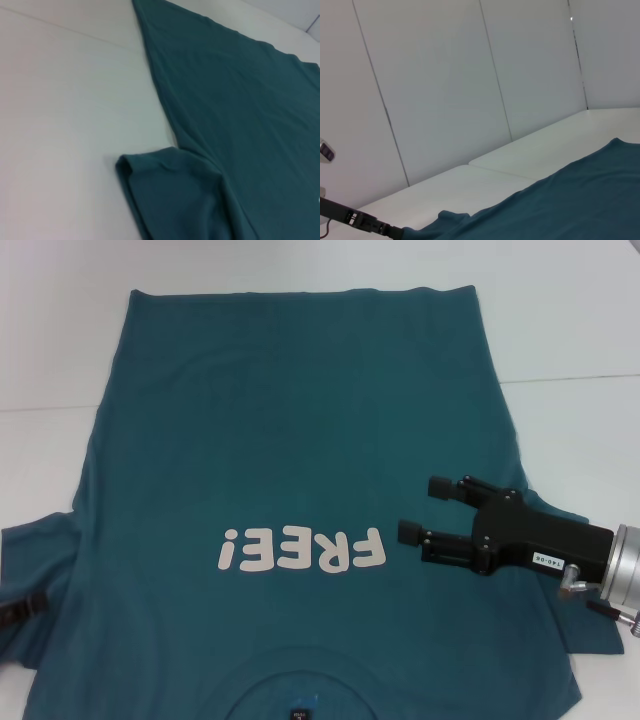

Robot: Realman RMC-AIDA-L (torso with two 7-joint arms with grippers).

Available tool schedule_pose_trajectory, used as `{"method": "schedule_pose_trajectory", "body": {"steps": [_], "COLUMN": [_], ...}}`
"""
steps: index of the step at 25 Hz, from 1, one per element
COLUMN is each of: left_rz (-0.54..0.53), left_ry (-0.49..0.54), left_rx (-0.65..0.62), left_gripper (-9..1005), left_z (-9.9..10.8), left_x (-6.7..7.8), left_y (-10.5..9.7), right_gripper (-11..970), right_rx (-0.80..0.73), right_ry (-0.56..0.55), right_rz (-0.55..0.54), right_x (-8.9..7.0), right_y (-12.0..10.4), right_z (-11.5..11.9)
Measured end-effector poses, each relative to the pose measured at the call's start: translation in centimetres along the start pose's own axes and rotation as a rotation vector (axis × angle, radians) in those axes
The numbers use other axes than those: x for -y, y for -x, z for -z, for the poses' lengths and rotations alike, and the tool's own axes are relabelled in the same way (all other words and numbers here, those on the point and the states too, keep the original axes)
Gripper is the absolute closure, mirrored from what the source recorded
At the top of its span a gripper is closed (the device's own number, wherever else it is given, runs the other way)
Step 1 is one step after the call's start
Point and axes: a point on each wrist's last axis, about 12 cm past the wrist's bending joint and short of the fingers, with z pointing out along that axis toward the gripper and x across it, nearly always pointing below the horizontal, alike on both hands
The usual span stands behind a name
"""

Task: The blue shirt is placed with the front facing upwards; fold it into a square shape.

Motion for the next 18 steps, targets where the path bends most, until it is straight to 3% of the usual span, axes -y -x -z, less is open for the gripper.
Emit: {"method": "schedule_pose_trajectory", "body": {"steps": [18], "left_rz": [-0.019], "left_ry": [0.009], "left_rx": [0.013], "left_gripper": [77], "left_z": [-0.21], "left_x": [0.09], "left_y": [0.78], "right_gripper": [17], "right_rx": [0.005], "right_ry": [-0.004], "right_rz": [0.000], "right_x": [0.07], "right_y": [0.07], "right_z": [0.05]}}
